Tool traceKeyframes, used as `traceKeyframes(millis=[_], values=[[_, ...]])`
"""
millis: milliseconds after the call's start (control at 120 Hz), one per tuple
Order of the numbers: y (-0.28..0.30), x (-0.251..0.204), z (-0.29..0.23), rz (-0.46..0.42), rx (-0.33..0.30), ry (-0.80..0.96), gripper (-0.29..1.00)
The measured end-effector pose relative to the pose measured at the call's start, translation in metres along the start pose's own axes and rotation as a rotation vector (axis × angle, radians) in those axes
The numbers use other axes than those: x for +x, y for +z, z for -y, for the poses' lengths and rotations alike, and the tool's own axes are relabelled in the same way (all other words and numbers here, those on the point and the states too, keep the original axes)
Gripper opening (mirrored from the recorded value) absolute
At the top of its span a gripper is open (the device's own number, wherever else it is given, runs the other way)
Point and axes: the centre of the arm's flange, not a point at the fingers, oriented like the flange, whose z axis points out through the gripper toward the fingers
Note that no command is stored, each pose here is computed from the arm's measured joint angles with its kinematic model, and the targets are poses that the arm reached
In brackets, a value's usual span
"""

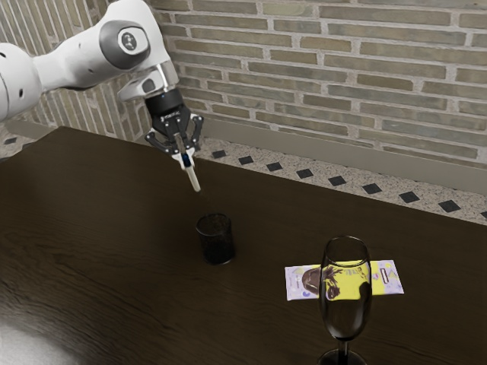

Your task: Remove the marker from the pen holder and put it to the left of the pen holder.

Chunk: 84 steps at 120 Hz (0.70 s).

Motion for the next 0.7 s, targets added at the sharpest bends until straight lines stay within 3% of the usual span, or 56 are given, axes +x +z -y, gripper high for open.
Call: traceKeyframes(millis=[67,133,275,483,700], values=[[-0.033,-0.028,-0.032,0.046,0.031,-0.073,-0.08],[-0.040,-0.084,-0.069,0.121,0.057,-0.177,-0.08],[0.012,-0.180,-0.096,0.342,-0.002,-0.275,-0.08],[0.028,-0.222,-0.103,0.535,0.038,-0.295,-0.08],[0.051,-0.251,-0.117,0.616,0.052,-0.324,-0.08]])
